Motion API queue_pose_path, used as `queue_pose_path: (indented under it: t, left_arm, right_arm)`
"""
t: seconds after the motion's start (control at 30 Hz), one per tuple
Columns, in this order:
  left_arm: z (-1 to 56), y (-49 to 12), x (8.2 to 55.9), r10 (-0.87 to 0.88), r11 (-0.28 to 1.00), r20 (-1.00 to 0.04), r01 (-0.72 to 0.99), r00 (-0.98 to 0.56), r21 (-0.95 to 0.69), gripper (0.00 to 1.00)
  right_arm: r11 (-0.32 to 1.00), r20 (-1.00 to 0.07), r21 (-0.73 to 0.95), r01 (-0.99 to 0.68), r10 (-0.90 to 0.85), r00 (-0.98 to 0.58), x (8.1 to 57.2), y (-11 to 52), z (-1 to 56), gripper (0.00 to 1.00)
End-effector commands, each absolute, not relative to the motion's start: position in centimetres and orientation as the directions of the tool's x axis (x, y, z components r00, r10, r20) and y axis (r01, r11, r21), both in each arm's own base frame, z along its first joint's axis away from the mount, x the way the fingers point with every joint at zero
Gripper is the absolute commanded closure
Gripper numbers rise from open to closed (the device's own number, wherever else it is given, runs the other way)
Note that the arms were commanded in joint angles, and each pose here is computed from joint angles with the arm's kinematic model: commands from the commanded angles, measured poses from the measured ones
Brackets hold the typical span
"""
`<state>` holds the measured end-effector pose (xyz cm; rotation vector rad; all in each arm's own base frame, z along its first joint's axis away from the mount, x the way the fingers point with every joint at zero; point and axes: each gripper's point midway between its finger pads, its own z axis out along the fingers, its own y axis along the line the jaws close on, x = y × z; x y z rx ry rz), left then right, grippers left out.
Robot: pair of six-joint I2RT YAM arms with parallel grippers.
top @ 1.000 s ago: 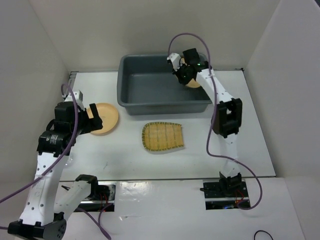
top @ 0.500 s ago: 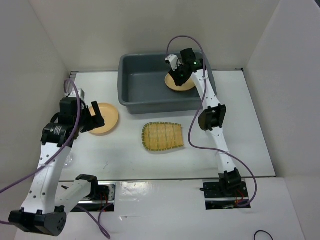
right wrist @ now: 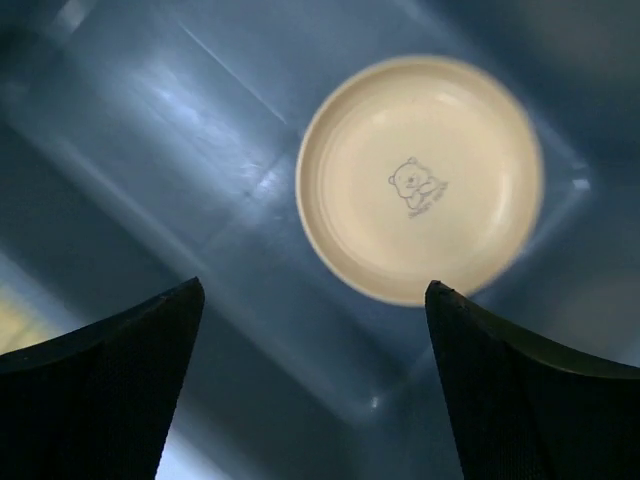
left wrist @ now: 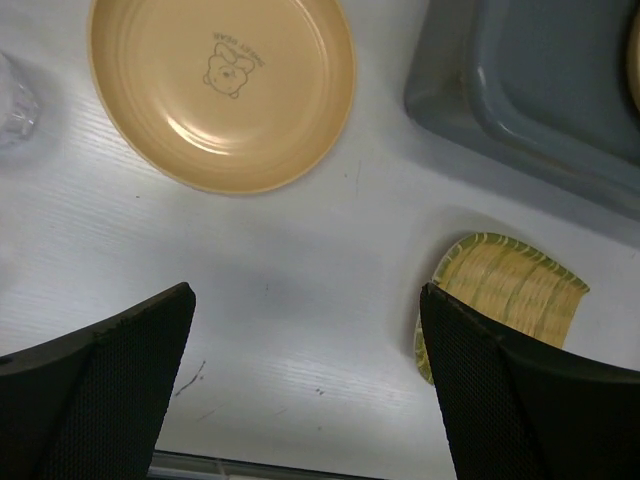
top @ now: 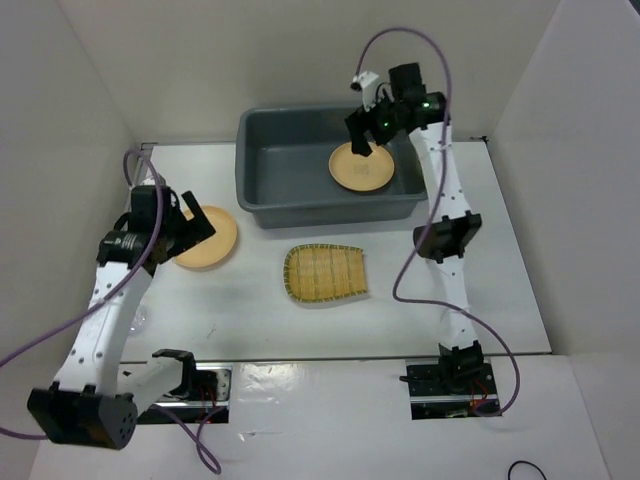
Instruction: Place the mixed dishes into the plastic bin
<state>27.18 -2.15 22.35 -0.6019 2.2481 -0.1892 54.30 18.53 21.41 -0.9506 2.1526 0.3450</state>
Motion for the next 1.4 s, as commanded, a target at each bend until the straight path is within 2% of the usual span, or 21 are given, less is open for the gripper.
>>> queue_pose_path:
  t: [0.0,0.07,0.1,0.13,0.4,0.6,0.73,0.9,1.0,1.03,1.07,1.17,1.23,1.27,1.37]
  left_arm:
    - [17.9,-2.0,28.8,-0.642,0.764,-0.516,-0.53,-0.567,-0.369,0.01]
    - [15.1,-1.6,29.3,-0.693,0.718,-0.444,-0.6,-0.568,-0.353,0.01]
    - [14.3,-1.3,29.6,-0.72,0.691,-0.418,-0.627,-0.555,-0.359,0.01]
    - [13.0,-1.5,30.0,-0.757,0.652,-0.365,-0.664,-0.542,-0.365,0.01]
    - [9.3,-0.3,32.4,-0.916,0.396,-0.207,-0.854,-0.343,-0.338,0.01]
    - [5.8,-0.2,31.5,-0.977,0.201,-0.113,-0.95,-0.179,-0.238,0.01]
    - [4.2,-0.4,31.2,-0.99,0.13,-0.084,-0.963,-0.113,-0.237,0.01]
    - [2.0,-0.9,31.0,-0.991,0.129,-0.049,-0.975,-0.121,-0.183,0.02]
    - [1.3,-0.8,31.0,-0.992,0.129,-0.038,-0.975,-0.124,-0.181,0.12]
    - [1.4,-1.0,31.0,-0.992,0.129,-0.026,-0.975,-0.126,-0.184,0.21]
    - [1.1,-1.0,30.8,-0.992,0.129,-0.025,-0.975,-0.126,-0.179,0.25]
    - [0.4,-1.4,30.5,-0.993,0.118,0.0,-0.979,-0.119,-0.166,0.29]
    - [0.2,-1.6,30.4,-0.991,0.126,0.012,-0.979,-0.13,-0.16,0.38]
    - [0.3,-1.8,30.6,-0.991,0.127,0.019,-0.977,-0.132,-0.171,0.51]
    - [0.9,-1.9,31.0,-0.991,0.127,0.025,-0.975,-0.134,-0.185,0.8]
  right_arm:
    - [0.696,-0.886,-0.149,-0.703,-0.409,-0.217,46.6,17.9,39.5,0.03]
    - [0.694,-0.87,-0.123,-0.709,-0.42,-0.26,45.3,17.6,39.0,0.02]
    - [0.689,-0.877,-0.148,-0.709,-0.424,-0.228,43.7,17.1,40.8,0.02]
    - [0.687,-0.86,-0.124,-0.716,-0.434,-0.268,43.2,17.0,39.6,0.02]
    - [0.712,-0.843,-0.227,-0.664,-0.485,-0.232,40.1,14.3,42.0,0.02]
    - [0.71,-0.829,-0.227,-0.667,-0.5,-0.25,38.3,13.7,41.6,0.02]
    - [0.72,-0.828,-0.243,-0.65,-0.503,-0.247,37.8,13.1,42.1,0.02]
    - [0.723,-0.821,-0.241,-0.647,-0.507,-0.261,37.4,12.9,41.7,0.02]
    - [0.728,-0.823,-0.234,-0.645,-0.501,-0.267,37.4,12.9,41.7,0.02]
    - [0.727,-0.82,-0.23,-0.647,-0.503,-0.274,37.4,12.9,41.4,0.02]
    - [0.731,-0.818,-0.234,-0.641,-0.505,-0.277,37.5,12.7,41.4,0.02]
    - [0.731,-0.818,-0.234,-0.641,-0.505,-0.277,37.5,12.7,41.4,0.02]
    - [0.731,-0.818,-0.234,-0.641,-0.505,-0.277,37.5,12.7,41.4,0.02]
    - [0.731,-0.818,-0.234,-0.641,-0.505,-0.277,37.5,12.7,41.4,0.02]
    - [0.731,-0.814,-0.23,-0.643,-0.506,-0.285,37.5,12.8,41.1,0.02]
